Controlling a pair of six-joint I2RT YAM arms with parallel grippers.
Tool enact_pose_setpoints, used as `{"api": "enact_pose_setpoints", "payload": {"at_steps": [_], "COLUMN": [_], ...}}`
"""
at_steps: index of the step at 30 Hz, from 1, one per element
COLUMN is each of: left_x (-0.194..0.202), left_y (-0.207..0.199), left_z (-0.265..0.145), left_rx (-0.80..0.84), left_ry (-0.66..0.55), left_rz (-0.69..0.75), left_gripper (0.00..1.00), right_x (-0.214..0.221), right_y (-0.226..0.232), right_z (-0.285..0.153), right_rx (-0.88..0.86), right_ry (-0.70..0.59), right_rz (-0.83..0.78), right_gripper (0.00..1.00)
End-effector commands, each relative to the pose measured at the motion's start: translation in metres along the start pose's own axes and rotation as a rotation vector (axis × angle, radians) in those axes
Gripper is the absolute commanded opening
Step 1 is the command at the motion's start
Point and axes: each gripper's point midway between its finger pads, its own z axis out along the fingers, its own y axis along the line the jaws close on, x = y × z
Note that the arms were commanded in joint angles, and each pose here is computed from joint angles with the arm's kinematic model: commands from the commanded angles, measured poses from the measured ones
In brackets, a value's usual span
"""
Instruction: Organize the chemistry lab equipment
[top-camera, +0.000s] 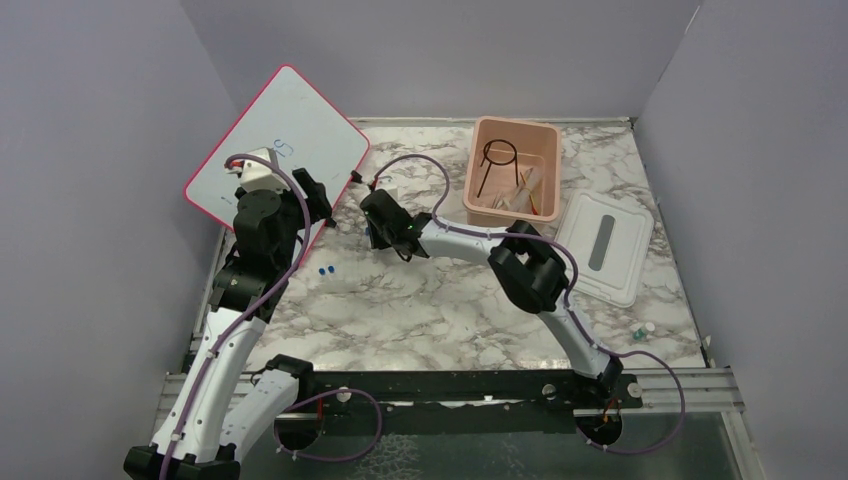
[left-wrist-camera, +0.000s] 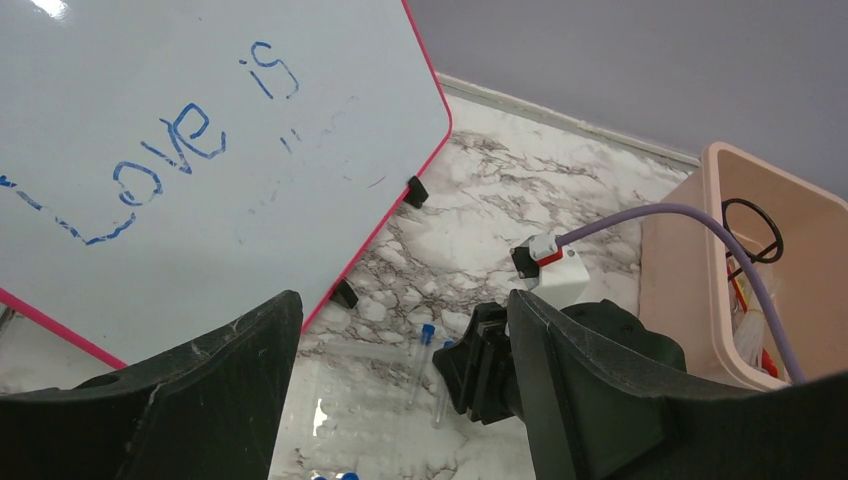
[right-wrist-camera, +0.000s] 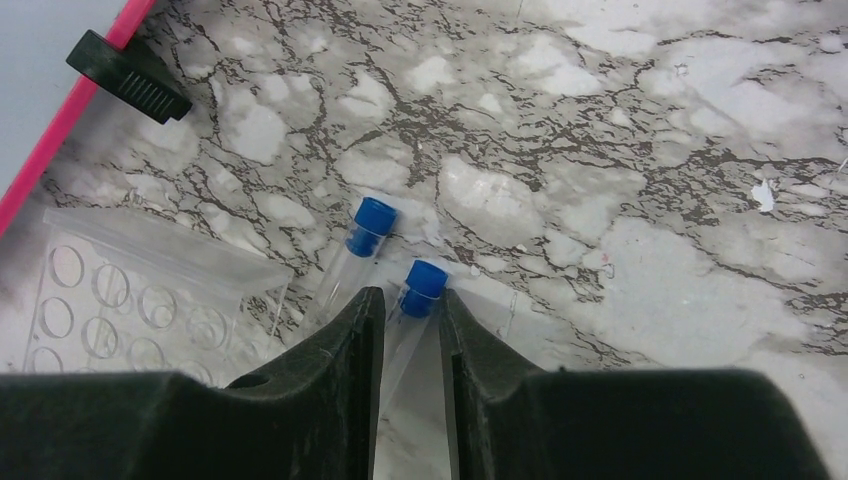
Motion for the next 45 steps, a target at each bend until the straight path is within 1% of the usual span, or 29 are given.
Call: {"api": "enact_pose_setpoints", "payload": {"at_steps": [1, 6, 9, 12, 15, 16, 17, 19, 22, 25, 28, 30, 33, 35, 38, 40, 42, 45], "left_x": [-0.002, -0.001, -0.001, 0.003, 0.008, 0.011, 0.014, 0.019, 0.031, 0.05, 0.063, 0.066, 0.063, 0.064, 0.066, 0.067, 0.068, 0.071], "left_y": [0.002, 0.003, 0.005, 0.004, -0.005, -0.01, -0.015, -0.025, -0.043, -0.068, -0.095, -0.112, -0.133, -0.141, -0.148, -0.154, -0.162, -0.166], "left_z": [-0.001, -0.001, -0.001, 0.0, 0.001, 0.001, 0.001, 0.002, 0.002, -0.006, -0.02, -0.03, -0.044, -0.05, -0.055, -0.062, -0.073, -0.076], "left_rx": [0.0, -0.003, -0.01, -0.004, 0.043, 0.071, 0.102, 0.151, 0.246, 0.406, 0.593, 0.711, 0.867, 0.929, 0.972, 1.028, 1.091, 1.101], "left_ry": [-0.014, -0.014, -0.015, -0.006, 0.02, 0.035, 0.05, 0.081, 0.139, 0.231, 0.299, 0.323, 0.324, 0.342, 0.371, 0.381, 0.392, 0.391], "left_rz": [0.008, 0.008, 0.01, 0.007, 0.01, 0.011, 0.006, -0.003, -0.006, -0.006, -0.008, -0.026, -0.062, -0.093, -0.133, -0.16, -0.208, -0.242], "left_gripper": [0.78, 0.78, 0.78, 0.78, 0.78, 0.78, 0.78, 0.78, 0.78, 0.78, 0.82, 0.82, 0.82, 0.8, 0.74, 0.71, 0.71, 0.69], "right_x": [0.024, 0.034, 0.032, 0.015, -0.013, -0.018, -0.034, -0.055, -0.076, -0.095, -0.113, -0.124, -0.137, -0.143, -0.154, -0.159, -0.163, -0.165], "right_y": [-0.015, -0.023, -0.025, -0.023, -0.011, -0.007, 0.004, 0.011, 0.013, 0.014, 0.009, 0.007, 0.007, 0.009, 0.01, 0.011, 0.011, 0.014], "right_z": [0.009, 0.012, 0.011, 0.0, -0.02, -0.027, -0.037, -0.057, -0.088, -0.125, -0.161, -0.186, -0.22, -0.241, -0.268, -0.28, -0.287, -0.299], "right_rx": [0.078, 0.116, 0.134, 0.126, 0.054, 0.009, -0.054, -0.106, -0.149, -0.214, -0.255, -0.292, -0.362, -0.41, -0.47, -0.499, -0.511, -0.55], "right_ry": [0.073, 0.105, 0.1, 0.049, -0.046, -0.073, -0.135, -0.201, -0.265, -0.351, -0.428, -0.483, -0.561, -0.602, -0.664, -0.703, -0.726, -0.749], "right_rz": [-0.051, -0.072, -0.069, -0.04, -0.017, -0.037, -0.05, -0.067, -0.071, -0.053, -0.012, 0.018, 0.081, 0.126, 0.172, 0.172, 0.166, 0.162], "right_gripper": [0.32, 0.31, 0.19, 0.17, 0.17, 0.17, 0.17, 0.17, 0.17, 0.18, 0.18, 0.18, 0.18, 0.18, 0.18, 0.18, 0.18, 0.19]}}
